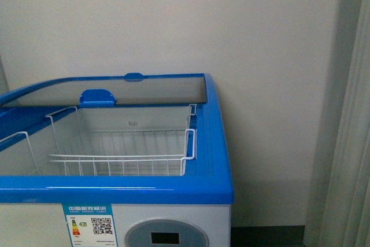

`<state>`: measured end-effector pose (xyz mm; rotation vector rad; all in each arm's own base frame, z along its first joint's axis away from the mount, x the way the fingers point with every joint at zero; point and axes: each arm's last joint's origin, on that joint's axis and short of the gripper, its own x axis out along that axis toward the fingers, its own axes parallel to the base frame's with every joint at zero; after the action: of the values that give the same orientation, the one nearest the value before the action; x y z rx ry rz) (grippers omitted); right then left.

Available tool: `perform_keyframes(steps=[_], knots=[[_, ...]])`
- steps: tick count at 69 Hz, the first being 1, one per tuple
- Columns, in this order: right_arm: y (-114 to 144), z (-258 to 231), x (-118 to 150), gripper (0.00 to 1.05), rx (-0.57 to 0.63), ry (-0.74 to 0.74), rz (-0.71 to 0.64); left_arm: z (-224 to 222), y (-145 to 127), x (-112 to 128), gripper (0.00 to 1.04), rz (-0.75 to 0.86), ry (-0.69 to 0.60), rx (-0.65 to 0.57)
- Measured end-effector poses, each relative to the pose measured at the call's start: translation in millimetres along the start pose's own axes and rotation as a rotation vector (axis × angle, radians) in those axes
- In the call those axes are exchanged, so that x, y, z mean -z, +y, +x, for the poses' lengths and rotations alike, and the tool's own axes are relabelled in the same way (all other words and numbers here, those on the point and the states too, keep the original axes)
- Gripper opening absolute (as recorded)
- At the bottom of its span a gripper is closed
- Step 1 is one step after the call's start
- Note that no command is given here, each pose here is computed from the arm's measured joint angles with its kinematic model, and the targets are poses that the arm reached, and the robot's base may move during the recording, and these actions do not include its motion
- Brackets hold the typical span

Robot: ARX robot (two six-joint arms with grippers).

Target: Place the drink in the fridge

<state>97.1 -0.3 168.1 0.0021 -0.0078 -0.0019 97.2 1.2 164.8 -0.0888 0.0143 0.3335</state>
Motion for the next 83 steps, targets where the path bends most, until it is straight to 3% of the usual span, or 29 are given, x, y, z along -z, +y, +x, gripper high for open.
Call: perform_keyframes(steps=[62,64,71,83], knots=[[0.0,0.0,0.0,0.97,0.0,0.0,0.0,0.0,0.0,0.0,0.97,0.0,0.0,0.0],[0.0,0.0,0.0,0.97,0.0,0.0,0.0,0.2,-0.3,-0.4,0.94,0.009,0.0,0.052],[0.0,0.0,0.0,0.97,0.0,0.0,0.0,-0.6,-1.7,-2.5,0.69,0.058,-0.013,0.32],[0.0,0.0,0.0,0.97,0.0,0.0,0.0,-0.6,-1.8,-2.5,0.39,0.073,-0.015,0.336]])
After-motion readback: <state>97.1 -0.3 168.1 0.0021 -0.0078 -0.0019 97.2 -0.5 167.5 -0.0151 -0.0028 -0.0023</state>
